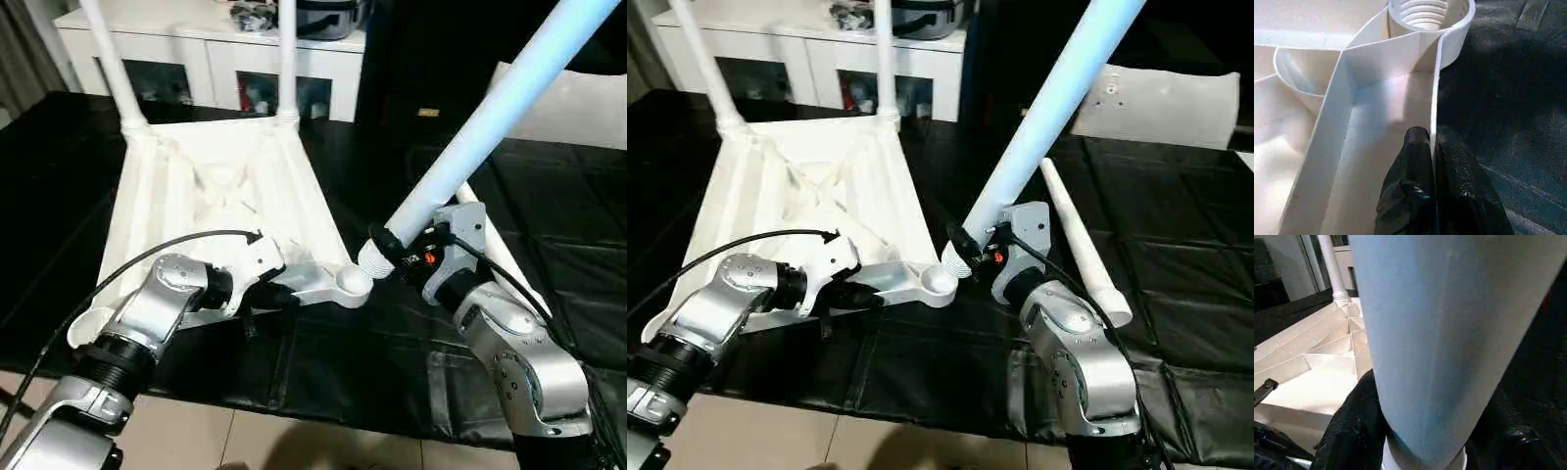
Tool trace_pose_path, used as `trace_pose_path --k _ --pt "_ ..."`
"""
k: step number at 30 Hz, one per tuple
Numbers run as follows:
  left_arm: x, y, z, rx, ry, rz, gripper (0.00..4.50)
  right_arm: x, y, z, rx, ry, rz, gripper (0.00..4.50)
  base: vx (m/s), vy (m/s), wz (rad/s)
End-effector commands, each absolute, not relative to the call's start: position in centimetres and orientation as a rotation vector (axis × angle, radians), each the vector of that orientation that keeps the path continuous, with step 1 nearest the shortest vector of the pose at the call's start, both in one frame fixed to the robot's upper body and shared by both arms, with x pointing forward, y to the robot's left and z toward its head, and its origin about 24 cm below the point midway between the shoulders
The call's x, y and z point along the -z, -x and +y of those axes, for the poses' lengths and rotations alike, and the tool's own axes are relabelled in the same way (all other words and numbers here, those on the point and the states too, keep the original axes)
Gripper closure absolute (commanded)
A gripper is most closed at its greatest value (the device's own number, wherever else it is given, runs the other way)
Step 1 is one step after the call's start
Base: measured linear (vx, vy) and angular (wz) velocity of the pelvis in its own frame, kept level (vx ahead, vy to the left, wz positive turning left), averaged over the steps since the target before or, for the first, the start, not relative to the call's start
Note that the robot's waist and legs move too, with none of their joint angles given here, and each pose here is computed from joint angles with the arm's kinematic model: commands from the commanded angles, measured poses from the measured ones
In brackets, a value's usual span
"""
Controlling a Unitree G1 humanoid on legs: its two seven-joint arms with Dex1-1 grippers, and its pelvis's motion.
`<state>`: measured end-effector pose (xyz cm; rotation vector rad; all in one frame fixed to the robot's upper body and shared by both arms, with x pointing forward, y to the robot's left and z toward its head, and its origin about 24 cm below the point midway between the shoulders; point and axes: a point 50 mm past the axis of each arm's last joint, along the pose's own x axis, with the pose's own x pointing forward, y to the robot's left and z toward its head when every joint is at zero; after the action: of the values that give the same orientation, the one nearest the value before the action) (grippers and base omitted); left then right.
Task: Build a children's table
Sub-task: Insert table leg to table base
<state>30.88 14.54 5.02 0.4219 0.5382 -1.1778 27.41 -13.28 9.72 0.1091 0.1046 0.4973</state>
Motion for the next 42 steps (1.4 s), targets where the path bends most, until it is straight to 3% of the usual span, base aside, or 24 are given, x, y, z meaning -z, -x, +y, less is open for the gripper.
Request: trace_pose_path --k 1,4,10,22,37,39,42 --pt "-5.4 -31.3 15.1 1.128 -0.462 0.536 4.48 -10.4 -27.5 -13.1 -0.510 -0.111 0.080 2.62 0.000 0.000 0.00" --pt "-5.8 -31.0 14.6 1.189 -0.507 0.425 4.48 -10.3 -27.6 -12.9 -0.529 -0.101 0.084 2.62 0.000 0.000 0.00" --pt "-5.0 -30.5 15.1 1.163 -0.545 0.393 4.48 -9.9 -27.7 -12.0 -0.630 -0.019 0.102 2.62 0.000 0.000 0.00" --pt "-4.8 -29.6 15.7 1.275 -0.490 0.363 4.50 -8.9 -28.4 -10.8 -0.757 0.019 0.117 2.63 0.000 0.000 0.00" --pt "-4.9 -29.9 16.0 1.236 -0.464 0.366 4.50 -7.6 -28.4 -10.6 -0.819 0.083 0.153 2.63 0.000 0.000 0.00" --pt "-4.9 -29.8 15.9 1.241 -0.430 0.370 4.05 -7.4 -28.4 -10.7 -0.816 0.088 0.156 2.63 0.000 0.000 0.00" --pt "-4.9 -29.9 16.0 1.196 -0.436 0.364 3.91 -7.2 -28.4 -10.8 -0.817 0.102 0.161 2.63 0.000 0.000 0.00"
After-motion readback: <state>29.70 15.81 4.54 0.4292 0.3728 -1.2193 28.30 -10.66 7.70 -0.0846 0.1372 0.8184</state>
